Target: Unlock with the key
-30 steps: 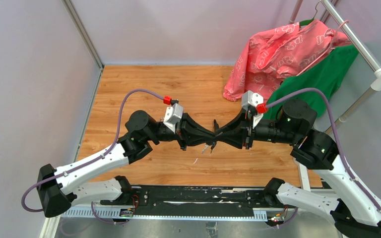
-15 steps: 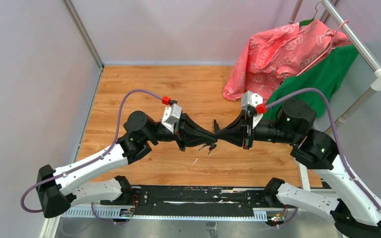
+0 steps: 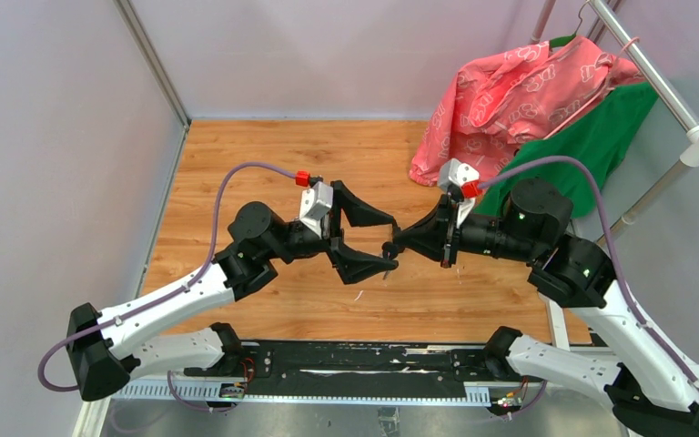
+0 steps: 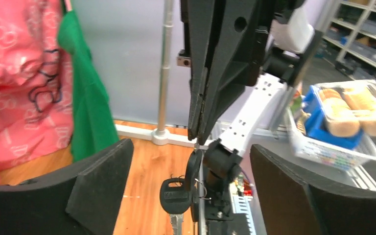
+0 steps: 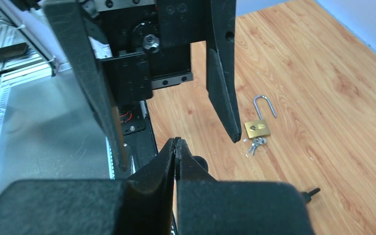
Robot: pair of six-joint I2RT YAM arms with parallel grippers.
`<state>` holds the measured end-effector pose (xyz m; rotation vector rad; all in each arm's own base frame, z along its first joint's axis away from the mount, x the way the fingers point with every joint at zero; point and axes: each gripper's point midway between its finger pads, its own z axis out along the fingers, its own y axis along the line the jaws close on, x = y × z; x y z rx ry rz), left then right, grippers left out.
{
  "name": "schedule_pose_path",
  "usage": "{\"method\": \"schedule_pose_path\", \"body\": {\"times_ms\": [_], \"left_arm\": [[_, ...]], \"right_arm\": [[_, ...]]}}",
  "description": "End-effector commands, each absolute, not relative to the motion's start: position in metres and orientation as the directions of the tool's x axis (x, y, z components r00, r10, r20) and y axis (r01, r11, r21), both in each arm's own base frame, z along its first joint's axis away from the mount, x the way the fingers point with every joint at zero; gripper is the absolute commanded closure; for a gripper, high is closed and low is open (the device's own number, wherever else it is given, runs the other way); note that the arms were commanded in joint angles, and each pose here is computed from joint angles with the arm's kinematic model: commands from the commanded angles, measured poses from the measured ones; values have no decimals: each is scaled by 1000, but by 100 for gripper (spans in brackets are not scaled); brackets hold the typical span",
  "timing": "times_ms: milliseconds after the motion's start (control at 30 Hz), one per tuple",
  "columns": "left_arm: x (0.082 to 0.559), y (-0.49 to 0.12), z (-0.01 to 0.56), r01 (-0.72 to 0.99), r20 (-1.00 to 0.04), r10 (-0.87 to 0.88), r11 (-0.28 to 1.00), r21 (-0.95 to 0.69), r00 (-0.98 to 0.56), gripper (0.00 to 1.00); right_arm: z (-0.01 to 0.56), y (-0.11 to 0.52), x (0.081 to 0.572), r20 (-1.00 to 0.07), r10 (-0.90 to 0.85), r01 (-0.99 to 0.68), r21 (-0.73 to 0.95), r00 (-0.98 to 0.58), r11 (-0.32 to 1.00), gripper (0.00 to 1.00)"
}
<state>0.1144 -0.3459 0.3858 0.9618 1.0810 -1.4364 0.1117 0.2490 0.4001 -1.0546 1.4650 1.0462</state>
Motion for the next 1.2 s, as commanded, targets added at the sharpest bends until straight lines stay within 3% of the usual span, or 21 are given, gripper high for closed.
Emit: {"method": "schedule_pose_path", "body": {"times_ms": [0,233,367,500,700,1000,1167], "left_arm": [[139,-340,386,985,-958,-268,104,-138,-105,4],[188,-316,361,897,-965,-254,411,-163,-59,0],[211,-304,337,826,-976,-214,546,-143,-28,0],[227,-293,315,750,-983,-185,652,-114,10,0],[203,-293,322,758,-955,-211,652,23,210,1],[192,-291,313,692,-875,-213,700,173,435,10],[189,-298,309,615,-829,-130,734,288,544,10]], "right_arm": [[394,247,135,-978,-101,-920,136,-185,367,100],[381,240,178,-945,-80,-774,210,-318,598,100],[369,227,210,-899,-7,-576,274,-437,770,100],[349,228,231,-829,42,-406,317,-558,857,100],[327,240,239,-707,118,-278,418,-697,865,100],[317,262,228,-556,180,-214,570,-812,793,100],[319,269,221,-482,214,-175,640,-850,748,100]]}}
